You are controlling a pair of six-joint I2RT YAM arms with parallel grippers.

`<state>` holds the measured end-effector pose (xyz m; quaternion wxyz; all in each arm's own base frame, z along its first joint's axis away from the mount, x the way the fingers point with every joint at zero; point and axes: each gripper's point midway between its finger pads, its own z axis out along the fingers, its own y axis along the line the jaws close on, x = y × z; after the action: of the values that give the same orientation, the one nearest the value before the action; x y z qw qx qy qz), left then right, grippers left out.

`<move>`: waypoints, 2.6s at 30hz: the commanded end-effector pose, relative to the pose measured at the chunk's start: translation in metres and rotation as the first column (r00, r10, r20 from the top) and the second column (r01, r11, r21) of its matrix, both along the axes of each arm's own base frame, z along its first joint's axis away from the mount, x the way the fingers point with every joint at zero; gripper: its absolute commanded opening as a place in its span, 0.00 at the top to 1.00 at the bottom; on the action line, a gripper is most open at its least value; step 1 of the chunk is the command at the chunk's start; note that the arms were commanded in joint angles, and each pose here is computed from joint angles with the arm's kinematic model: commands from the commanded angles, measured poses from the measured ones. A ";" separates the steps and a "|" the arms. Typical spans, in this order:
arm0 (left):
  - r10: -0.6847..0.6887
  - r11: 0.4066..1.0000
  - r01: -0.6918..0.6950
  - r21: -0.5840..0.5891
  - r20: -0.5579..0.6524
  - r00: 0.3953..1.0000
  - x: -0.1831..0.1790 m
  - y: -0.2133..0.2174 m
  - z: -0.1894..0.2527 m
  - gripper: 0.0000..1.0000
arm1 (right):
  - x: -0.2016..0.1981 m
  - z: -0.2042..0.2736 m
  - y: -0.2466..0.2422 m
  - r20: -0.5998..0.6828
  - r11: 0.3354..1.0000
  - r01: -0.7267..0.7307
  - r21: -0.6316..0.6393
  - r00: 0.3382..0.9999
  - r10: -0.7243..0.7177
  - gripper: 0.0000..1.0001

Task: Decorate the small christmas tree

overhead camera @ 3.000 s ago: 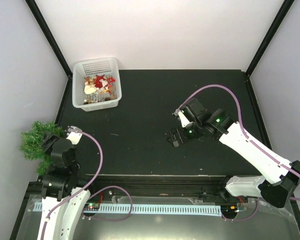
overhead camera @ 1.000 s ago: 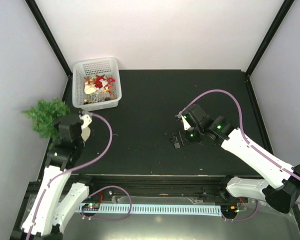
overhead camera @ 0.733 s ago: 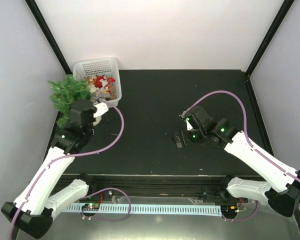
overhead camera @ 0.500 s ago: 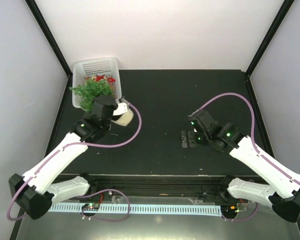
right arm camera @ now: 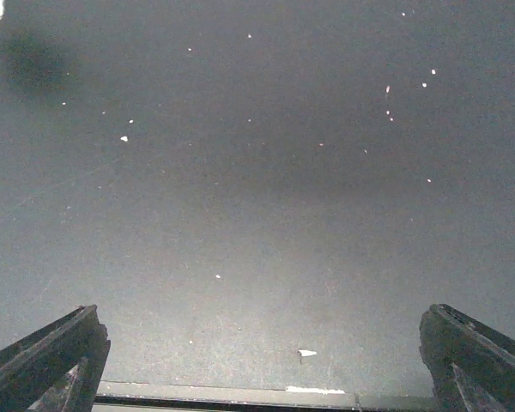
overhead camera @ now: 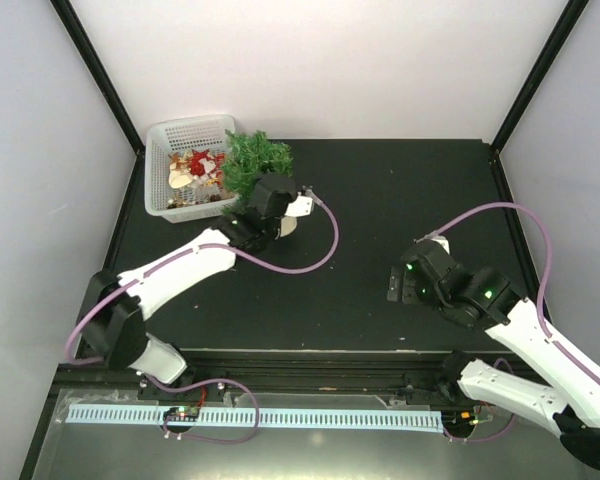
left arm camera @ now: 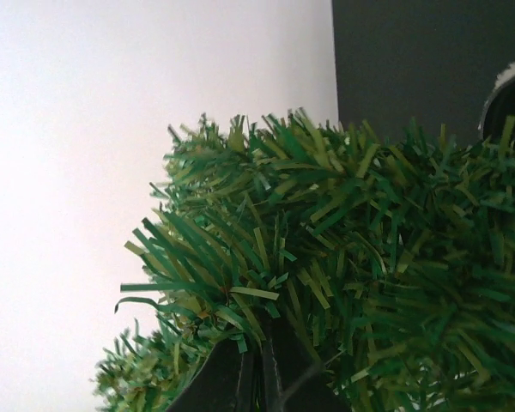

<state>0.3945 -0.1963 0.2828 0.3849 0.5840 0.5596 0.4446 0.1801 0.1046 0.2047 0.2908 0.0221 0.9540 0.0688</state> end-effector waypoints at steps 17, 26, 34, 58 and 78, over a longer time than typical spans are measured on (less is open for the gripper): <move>-0.174 0.983 0.164 0.078 0.138 0.975 0.033 -0.107 0.000 0.98 | -0.010 -0.012 -0.023 0.023 0.997 0.078 -0.015 0.997 -0.078 0.00; -0.225 0.969 0.209 0.134 0.123 0.966 0.000 -0.112 -0.024 0.97 | -0.010 -0.013 -0.024 0.026 0.997 0.082 -0.016 0.996 -0.082 0.00; -0.264 0.956 0.248 0.155 0.087 0.961 -0.042 -0.117 -0.046 0.97 | -0.008 -0.003 -0.032 0.060 0.991 0.137 0.001 0.989 -0.137 0.00; -0.236 0.972 0.236 0.011 0.059 0.970 -0.071 -0.122 -0.005 0.01 | -0.009 -0.001 -0.039 0.075 0.986 0.167 -0.002 0.983 -0.166 0.00; 0.098 0.578 -0.413 -0.704 -0.442 0.892 -0.021 0.093 0.110 0.17 | 0.007 0.017 -0.022 0.101 0.989 0.149 0.016 0.984 -0.150 0.00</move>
<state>0.3485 -0.1603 0.4498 0.5291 0.4046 0.7262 0.1706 0.1785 0.0761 0.2065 0.3231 0.0860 0.9416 0.0398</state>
